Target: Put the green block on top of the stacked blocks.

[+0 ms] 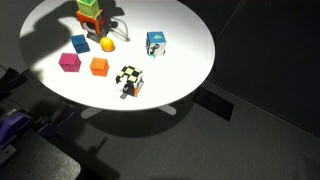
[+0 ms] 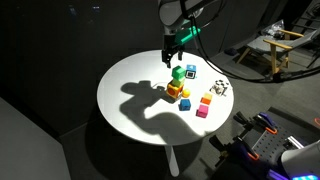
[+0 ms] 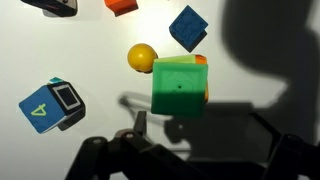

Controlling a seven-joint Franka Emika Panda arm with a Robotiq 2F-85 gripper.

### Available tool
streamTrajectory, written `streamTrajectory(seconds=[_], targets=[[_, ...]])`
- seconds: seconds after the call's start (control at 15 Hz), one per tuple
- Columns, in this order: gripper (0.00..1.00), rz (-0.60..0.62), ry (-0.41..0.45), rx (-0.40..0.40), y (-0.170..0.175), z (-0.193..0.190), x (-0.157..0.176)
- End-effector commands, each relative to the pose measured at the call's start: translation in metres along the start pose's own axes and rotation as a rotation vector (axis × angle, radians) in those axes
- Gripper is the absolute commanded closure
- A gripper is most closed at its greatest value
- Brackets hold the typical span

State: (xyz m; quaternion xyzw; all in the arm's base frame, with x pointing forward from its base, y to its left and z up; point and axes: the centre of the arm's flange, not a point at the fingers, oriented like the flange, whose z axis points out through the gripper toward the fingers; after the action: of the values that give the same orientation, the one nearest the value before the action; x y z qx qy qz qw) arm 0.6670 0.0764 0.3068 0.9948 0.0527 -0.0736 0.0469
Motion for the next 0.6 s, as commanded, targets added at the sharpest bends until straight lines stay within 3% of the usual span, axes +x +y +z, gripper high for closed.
streamTrajectory(seconds=[0.0,0.53], targets=[[0.0,0.036,0.019,-0.021,-0.007,-0.018,-0.018],[0.0,0.164,-0.007,-0.016,-0.008,-0.031,-0.055]])
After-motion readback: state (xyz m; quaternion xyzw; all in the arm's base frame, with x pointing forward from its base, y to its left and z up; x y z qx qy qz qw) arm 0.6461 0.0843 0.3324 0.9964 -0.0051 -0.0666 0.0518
